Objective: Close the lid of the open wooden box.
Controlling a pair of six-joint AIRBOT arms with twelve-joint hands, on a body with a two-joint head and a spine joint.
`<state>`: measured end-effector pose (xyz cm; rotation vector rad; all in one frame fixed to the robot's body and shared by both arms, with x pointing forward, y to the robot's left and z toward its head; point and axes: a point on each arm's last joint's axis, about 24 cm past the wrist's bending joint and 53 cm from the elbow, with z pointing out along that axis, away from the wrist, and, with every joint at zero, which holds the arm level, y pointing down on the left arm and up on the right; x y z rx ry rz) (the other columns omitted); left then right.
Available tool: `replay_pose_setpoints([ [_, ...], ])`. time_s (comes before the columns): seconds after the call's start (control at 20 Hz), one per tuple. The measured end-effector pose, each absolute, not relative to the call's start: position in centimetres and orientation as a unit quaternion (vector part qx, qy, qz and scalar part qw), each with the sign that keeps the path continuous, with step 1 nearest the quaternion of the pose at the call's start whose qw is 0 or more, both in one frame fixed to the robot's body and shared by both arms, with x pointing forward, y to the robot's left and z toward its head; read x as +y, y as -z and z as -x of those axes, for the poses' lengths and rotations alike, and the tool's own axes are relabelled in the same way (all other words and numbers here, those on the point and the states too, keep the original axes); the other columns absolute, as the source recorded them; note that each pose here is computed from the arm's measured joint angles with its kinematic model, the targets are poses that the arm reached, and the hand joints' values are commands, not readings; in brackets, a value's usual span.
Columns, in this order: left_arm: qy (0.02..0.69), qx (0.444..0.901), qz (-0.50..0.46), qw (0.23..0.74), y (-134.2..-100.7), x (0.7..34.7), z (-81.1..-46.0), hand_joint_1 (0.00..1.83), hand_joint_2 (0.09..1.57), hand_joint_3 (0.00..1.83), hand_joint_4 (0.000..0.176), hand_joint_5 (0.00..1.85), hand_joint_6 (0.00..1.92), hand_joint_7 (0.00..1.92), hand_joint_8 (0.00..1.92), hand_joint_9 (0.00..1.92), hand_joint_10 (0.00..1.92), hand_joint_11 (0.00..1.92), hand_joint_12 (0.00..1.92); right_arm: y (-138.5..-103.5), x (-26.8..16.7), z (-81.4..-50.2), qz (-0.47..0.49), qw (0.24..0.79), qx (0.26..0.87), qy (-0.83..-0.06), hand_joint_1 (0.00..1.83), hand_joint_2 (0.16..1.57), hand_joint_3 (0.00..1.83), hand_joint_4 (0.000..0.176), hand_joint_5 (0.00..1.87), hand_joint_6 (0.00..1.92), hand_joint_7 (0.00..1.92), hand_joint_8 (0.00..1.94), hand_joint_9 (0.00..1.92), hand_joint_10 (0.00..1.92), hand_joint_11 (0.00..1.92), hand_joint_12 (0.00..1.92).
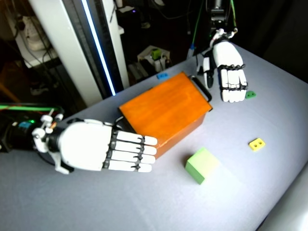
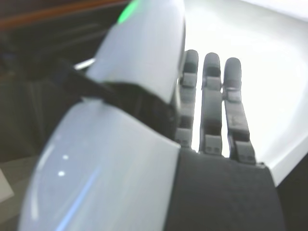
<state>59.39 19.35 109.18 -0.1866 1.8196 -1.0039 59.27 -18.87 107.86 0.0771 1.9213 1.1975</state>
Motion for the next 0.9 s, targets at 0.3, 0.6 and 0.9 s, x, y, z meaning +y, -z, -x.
replay_pose_setpoints([
  [0.3, 0.416, 0.754, 0.078, 0.502, -109.1, 19.3, -59.3, 0.94, 1.30, 0.00, 0.000, 0.19, 0.00, 0.22, 0.00, 0.19, 0.00, 0.00, 0.51, -107.0, -19.3, -58.6, -0.035, 0.413, 0.777, -0.473, 0.82, 1.09, 0.00, 0.013, 0.09, 0.00, 0.05, 0.00, 0.01, 0.00, 0.11, 0.08],
  [0.6, 0.416, 0.754, 0.078, 0.502, -109.1, 19.3, -59.3, 0.91, 1.32, 0.00, 0.000, 0.19, 0.00, 0.17, 0.00, 0.15, 0.00, 0.00, 0.35, -106.9, -19.8, -58.2, -0.039, 0.404, 0.784, -0.470, 0.87, 1.08, 0.00, 0.027, 0.07, 0.00, 0.02, 0.00, 0.00, 0.00, 0.07, 0.07],
  [0.9, 0.422, 0.751, 0.076, 0.502, -109.3, 19.1, -59.2, 1.00, 1.30, 0.00, 0.000, 0.21, 0.00, 0.24, 0.01, 0.21, 0.01, 0.00, 0.51, -107.4, -21.0, -57.8, -0.032, 0.404, 0.794, -0.452, 0.79, 1.07, 0.00, 0.016, 0.07, 0.00, 0.01, 0.00, 0.00, 0.00, 0.04, 0.07],
])
